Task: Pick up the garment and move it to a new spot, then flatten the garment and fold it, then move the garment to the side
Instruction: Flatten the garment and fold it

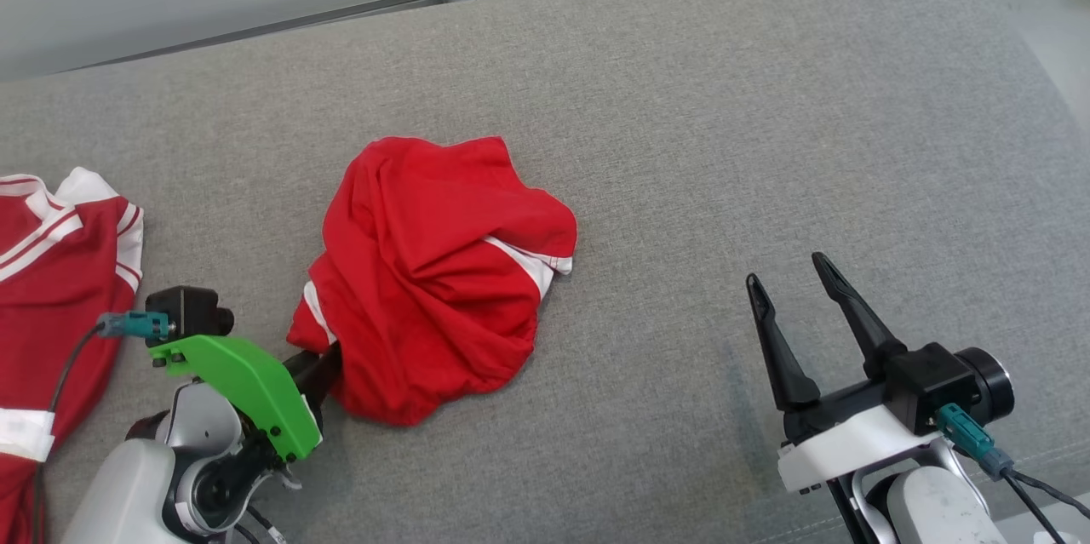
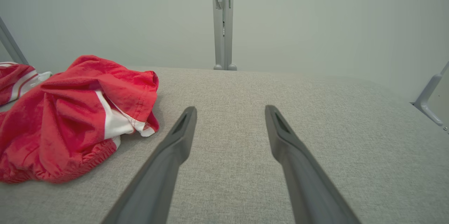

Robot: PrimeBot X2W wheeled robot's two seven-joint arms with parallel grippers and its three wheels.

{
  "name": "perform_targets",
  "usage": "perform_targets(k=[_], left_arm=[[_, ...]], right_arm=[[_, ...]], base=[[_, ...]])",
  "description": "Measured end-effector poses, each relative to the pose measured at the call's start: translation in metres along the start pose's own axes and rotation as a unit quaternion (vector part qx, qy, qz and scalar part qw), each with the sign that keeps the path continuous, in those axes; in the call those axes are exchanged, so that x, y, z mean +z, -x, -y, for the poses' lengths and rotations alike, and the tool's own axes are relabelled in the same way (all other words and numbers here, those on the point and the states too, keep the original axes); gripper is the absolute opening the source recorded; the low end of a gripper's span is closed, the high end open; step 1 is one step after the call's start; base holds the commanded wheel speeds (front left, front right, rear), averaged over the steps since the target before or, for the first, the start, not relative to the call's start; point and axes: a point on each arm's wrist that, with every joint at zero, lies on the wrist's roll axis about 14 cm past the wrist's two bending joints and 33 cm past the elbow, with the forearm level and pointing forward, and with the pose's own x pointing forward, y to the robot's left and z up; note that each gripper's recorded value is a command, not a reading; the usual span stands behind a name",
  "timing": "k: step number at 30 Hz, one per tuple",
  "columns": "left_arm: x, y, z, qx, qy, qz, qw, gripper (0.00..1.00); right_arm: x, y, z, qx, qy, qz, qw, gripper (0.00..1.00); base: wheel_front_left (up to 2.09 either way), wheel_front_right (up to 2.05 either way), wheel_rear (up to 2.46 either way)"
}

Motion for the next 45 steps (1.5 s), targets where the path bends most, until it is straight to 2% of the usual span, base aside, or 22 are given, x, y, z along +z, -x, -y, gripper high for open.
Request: perform_targets(k=[6,12,17,22,25,26,28,30,34,37,43,44,45], left_arm=[[0.046,0.004,0.030,-0.036,-0.056,0.060,0.996,0.00],[0.114,0.029,0.087,-0.066,-0.173,0.161,0.969,0.00],[0.143,0.047,0.145,-0.086,-0.281,0.217,0.931,0.00],[0.164,0.054,0.189,-0.075,-0.400,0.267,0.874,0.00],[0.153,0.045,0.200,-0.068,-0.458,0.267,0.845,0.00],[0.144,0.038,0.199,-0.069,-0.466,0.256,0.844,0.00],[0.114,0.018,0.183,-0.067,-0.474,0.212,0.852,0.00],[0.066,-0.002,0.165,-0.079,-0.464,0.148,0.870,0.00],[-0.010,-0.019,0.155,-0.120,-0.444,0.064,0.886,0.00],[-0.054,-0.021,0.142,-0.129,-0.422,0.013,0.897,0.00],[-0.091,-0.017,0.086,-0.073,-0.367,-0.036,0.927,0.00],[-0.088,-0.015,0.076,-0.060,-0.364,-0.032,0.929,0.01],[-0.083,-0.013,0.066,-0.044,-0.358,-0.026,0.932,0.06]], right_arm=[[0.000,0.006,0.005,-0.012,-0.002,-0.001,1.000,1.00],[0.004,0.010,0.007,-0.025,-0.013,0.006,1.000,1.00],[0.007,0.014,0.007,-0.030,-0.021,0.010,0.999,1.00],[0.011,0.017,0.011,-0.039,-0.022,0.017,0.999,1.00],[0.014,0.020,0.015,-0.046,-0.020,0.020,0.999,1.00],[0.015,0.021,0.017,-0.050,-0.020,0.021,0.998,1.00],[0.015,0.025,0.021,-0.057,-0.021,0.020,0.998,1.00],[0.012,0.029,0.024,-0.064,-0.024,0.015,0.998,1.00],[0.002,0.033,0.026,-0.070,-0.026,0.001,0.997,1.00],[0.000,0.031,0.023,-0.065,-0.028,-0.002,0.997,1.00],[-0.001,0.026,0.020,-0.059,-0.029,-0.003,0.998,1.00],[-0.002,0.025,0.019,-0.058,-0.030,-0.004,0.998,1.00],[-0.002,0.024,0.019,-0.056,-0.030,-0.004,0.998,1.00]], base=[[0.00,0.00,0.00],[0.00,0.00,0.00],[0.00,0.00,0.00],[0.00,0.00,0.00],[0.00,0.00,0.00],[0.00,0.00,0.00],[0.00,0.00,0.00],[0.00,0.00,0.00],[0.00,0.00,0.00],[0.00,0.00,0.00],[0.00,0.00,0.00],[0.00,0.00,0.00],[0.00,0.00,0.00]])
